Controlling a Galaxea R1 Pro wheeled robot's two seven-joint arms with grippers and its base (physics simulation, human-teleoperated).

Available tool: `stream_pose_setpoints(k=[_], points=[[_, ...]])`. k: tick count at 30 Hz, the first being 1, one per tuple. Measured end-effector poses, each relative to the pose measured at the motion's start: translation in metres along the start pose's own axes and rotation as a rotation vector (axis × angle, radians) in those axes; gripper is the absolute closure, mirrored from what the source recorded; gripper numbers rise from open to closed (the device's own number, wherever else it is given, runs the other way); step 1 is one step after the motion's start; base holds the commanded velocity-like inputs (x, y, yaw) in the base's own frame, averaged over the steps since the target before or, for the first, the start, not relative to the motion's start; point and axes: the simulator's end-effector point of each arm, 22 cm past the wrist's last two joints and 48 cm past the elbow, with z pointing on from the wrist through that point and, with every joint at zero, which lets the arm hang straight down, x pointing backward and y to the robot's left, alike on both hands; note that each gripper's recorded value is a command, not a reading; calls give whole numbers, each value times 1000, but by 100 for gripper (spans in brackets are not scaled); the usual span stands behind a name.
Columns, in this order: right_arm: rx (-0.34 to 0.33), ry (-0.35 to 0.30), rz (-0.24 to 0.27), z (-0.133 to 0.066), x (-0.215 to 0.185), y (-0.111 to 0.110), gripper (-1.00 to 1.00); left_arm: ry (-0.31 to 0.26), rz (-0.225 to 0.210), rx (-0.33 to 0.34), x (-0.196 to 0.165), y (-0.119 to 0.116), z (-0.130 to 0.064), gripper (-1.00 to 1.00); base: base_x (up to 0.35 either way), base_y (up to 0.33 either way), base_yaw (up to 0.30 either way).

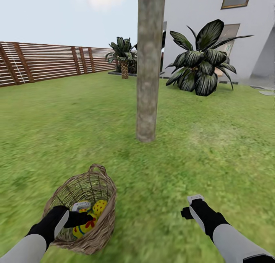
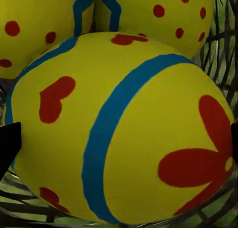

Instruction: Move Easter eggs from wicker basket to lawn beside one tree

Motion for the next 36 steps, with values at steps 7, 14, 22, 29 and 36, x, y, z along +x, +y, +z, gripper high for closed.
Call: stream_pose_setpoints(k=[7,14,22,29,36], points=[[-1,-28,4,-12,-11,0,-100,-28,5,5,-10,-4,-12,100,0,0,0],[5,-49,9,-21,-15,-4,-100,-54,9,11,-20,-8,-23,100,0,0,0],[9,-79,17,-35,-26,-10,-100,-88,13,17,-31,-13,-38,100,0,0,0],[12,-113,24,-48,-37,-14,-100,-116,18,22,-40,-16,-50,100,0,0,0],[-3,-125,42,-47,-38,-24,-100,-118,18,23,-42,-17,-51,100,0,0,0]])
